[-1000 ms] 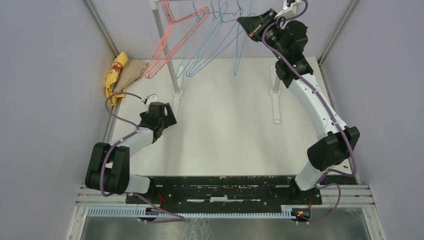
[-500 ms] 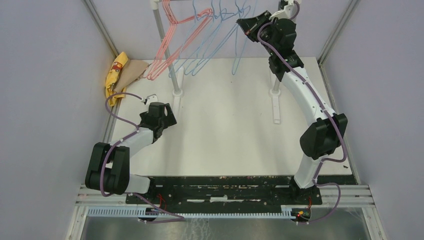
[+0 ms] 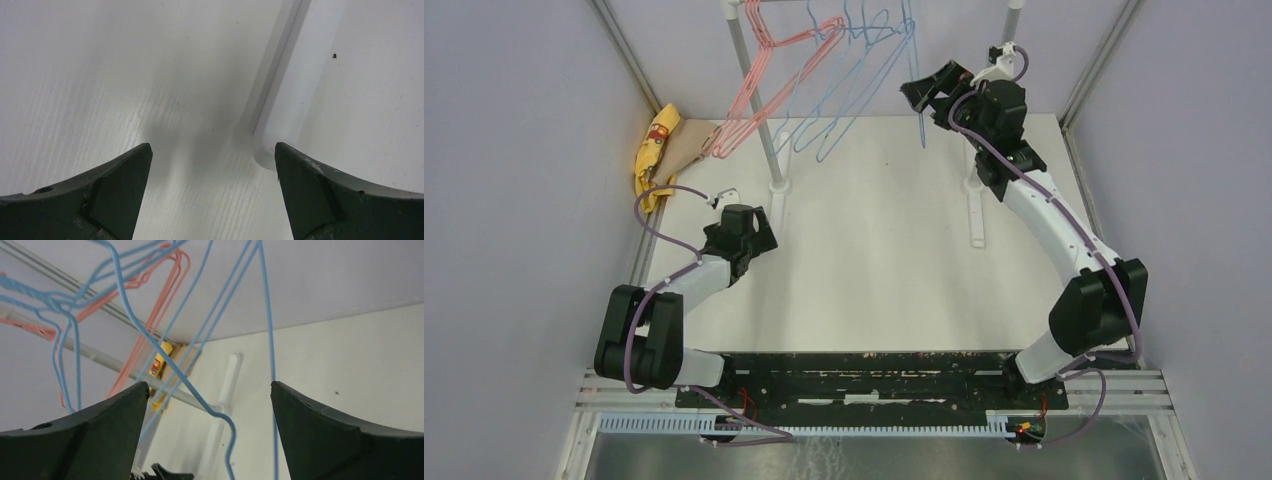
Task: Organize the hangers
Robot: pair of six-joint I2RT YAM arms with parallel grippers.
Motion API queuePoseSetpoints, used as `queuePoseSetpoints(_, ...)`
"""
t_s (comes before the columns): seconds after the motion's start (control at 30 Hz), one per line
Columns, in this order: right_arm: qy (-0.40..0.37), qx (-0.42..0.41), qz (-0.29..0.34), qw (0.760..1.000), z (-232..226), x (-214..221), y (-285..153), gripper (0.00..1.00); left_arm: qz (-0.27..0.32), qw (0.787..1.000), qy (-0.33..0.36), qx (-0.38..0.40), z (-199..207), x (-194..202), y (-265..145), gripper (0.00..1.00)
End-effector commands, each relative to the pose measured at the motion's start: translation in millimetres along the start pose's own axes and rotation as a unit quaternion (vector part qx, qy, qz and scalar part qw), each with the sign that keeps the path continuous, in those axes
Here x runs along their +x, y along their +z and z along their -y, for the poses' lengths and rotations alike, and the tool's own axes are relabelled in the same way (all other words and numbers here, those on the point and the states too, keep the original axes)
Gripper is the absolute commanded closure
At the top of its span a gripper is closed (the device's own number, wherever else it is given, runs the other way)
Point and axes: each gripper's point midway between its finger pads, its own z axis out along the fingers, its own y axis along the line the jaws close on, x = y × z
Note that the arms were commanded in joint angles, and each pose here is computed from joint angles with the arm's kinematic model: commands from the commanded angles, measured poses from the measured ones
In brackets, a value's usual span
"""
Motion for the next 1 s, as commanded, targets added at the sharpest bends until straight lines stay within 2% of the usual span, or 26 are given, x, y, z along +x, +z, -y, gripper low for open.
queuePoseSetpoints(0.0, -0.064, 0.019, -0.006, 0.998, 14, 9, -36, 0.00, 0.026, 0.999, -0.025, 0.015, 9, -15, 1, 0.01)
queuePoseSetpoints(0.3, -0.151, 0.152, -0.077, 0.974, 109, 84, -117, 0.00, 0.025, 0.999, -0.013, 0.024, 18, -13, 2, 0.01)
queuePoseSetpoints(0.47, -0.196, 0.259, -0.120, 0.938, 174, 119, -154, 0.00, 0.019, 0.999, 0.003, 0.038, 33, -7, 5, 0.01)
queuePoseSetpoints(0.57, -0.214, 0.295, -0.145, 0.920, 201, 137, -166, 0.00, 0.016, 0.999, 0.015, 0.043, 41, -5, 6, 0.01)
queuePoseSetpoints(0.97, -0.221, 0.335, -0.157, 0.903, 220, 142, -165, 0.00, 0.031, 0.998, 0.024, 0.043, 41, -11, -1, 0.01)
